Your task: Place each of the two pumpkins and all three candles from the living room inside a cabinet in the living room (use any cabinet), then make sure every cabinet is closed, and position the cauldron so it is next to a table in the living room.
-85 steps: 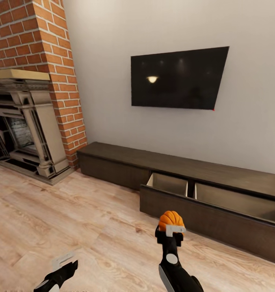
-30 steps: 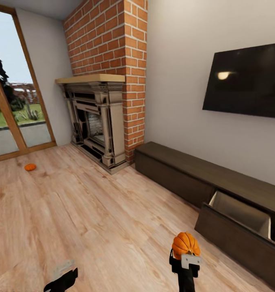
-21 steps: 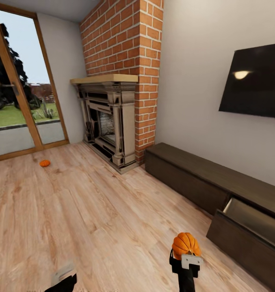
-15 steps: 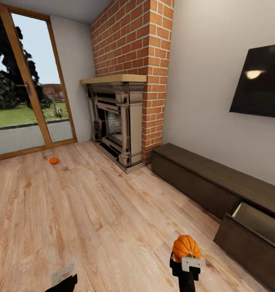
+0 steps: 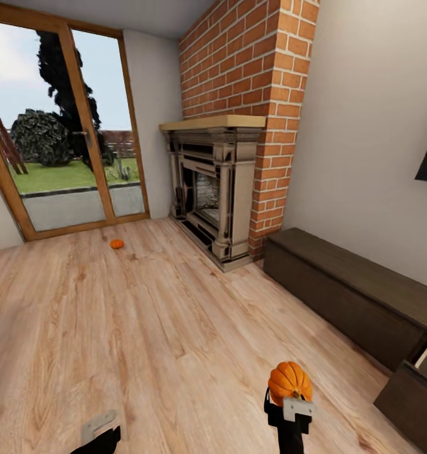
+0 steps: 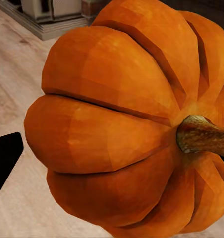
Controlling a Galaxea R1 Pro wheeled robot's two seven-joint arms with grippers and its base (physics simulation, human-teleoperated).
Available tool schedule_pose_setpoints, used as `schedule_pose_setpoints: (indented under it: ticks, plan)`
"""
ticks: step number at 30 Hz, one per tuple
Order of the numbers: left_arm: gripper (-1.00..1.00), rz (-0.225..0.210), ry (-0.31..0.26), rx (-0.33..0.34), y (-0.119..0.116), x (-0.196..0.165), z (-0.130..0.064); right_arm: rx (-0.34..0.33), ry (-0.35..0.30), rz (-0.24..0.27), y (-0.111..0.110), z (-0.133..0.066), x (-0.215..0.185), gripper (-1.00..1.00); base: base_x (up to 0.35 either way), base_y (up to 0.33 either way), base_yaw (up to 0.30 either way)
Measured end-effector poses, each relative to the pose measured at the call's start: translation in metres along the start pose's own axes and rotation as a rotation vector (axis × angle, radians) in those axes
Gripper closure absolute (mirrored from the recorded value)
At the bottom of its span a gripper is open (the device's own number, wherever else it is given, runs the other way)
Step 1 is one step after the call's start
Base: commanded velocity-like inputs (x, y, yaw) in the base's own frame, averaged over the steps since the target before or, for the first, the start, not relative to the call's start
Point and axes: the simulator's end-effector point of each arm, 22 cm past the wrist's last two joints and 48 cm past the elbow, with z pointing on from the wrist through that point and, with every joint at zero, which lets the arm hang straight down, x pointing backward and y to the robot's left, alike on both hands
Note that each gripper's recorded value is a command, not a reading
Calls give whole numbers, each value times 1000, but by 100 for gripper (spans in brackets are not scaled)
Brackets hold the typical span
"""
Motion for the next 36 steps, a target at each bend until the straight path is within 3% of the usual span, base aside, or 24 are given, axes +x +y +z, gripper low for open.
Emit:
schedule_pose_setpoints:
  ticks: [7, 20, 27, 36]
  plan:
    - [-100, 0, 0, 1, 0, 0, 0, -8, 32, -33, -4, -6, 16, 100, 240, 211, 12]
    - [-100, -1, 6, 11, -8, 4, -1, -4, 36, -31, -5, -6, 18, 100, 227, 194, 0]
    - [-100, 1, 8, 13, -10, 6, -1, -4, 34, -30, -5, -6, 17, 100, 200, 21, 23]
    - [-100, 1, 9, 12, -10, 6, -1, 1, 37, -25, -6, -7, 18, 100, 288, -61, 251]
